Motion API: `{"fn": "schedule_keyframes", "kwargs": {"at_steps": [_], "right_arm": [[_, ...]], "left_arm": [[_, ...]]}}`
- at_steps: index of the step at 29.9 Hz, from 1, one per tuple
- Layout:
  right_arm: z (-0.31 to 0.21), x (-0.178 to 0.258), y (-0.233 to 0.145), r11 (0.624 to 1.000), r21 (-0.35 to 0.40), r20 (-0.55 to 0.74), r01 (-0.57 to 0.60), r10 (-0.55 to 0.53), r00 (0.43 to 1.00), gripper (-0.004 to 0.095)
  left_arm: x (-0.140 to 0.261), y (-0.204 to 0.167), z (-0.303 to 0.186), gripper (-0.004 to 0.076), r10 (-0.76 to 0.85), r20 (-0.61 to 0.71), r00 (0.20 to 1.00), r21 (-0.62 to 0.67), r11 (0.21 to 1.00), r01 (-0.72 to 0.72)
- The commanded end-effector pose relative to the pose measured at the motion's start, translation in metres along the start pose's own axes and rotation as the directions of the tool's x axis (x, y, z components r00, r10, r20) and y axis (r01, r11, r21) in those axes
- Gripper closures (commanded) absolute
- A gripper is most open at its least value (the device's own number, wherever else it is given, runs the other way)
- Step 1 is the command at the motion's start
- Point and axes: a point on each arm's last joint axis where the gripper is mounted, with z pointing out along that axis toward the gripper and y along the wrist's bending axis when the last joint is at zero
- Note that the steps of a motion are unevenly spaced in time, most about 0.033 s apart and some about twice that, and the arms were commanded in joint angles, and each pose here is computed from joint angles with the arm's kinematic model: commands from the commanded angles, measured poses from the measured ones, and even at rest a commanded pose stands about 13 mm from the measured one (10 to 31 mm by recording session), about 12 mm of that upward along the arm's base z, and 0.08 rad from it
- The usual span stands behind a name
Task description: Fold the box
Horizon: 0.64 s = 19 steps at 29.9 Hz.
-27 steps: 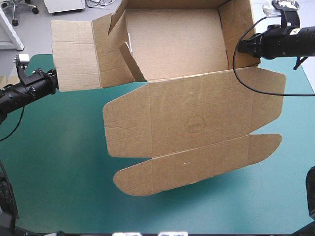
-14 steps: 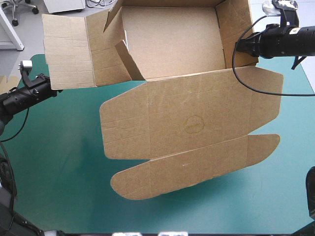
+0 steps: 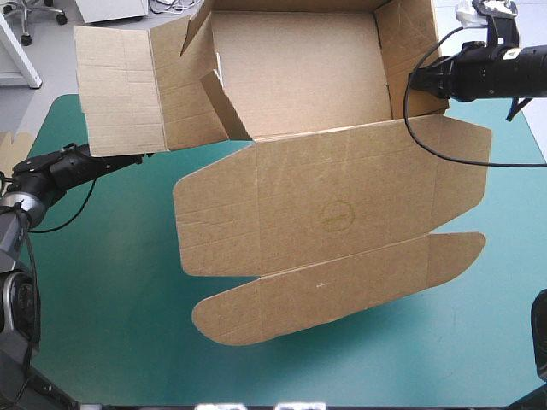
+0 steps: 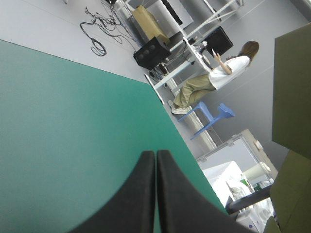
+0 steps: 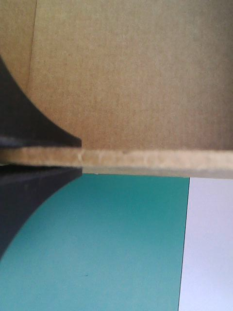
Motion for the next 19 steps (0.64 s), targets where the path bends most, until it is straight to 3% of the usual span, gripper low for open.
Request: {"fn": "schedule_keyframes", "kwargs": {"at_steps": [1, 14, 19], "right_arm": [[-0.025, -0.007, 0.022, 0.998, -0.063, 0.079, 0.016, -0.011, 0.997, 0.0921], [-0.025, -0.006, 0.021, 0.998, -0.054, 0.076, 0.018, -0.014, 0.997, 0.0921], [-0.020, -0.003, 0.017, 0.999, -0.044, 0.054, 0.003, -0.001, 0.999, 0.0921]], "left_arm": [[-0.011, -0.054, 0.002, 0.0720, 0.031, 0.049, 0.998, 0.214, 0.976, -0.041], [-0.011, -0.088, 0.016, 0.0727, 0.072, 0.038, 0.997, 0.295, 0.952, -0.080], [-0.020, -0.113, 0.009, 0.0723, 0.140, 0.070, 0.988, 0.318, 0.935, -0.155]]}}
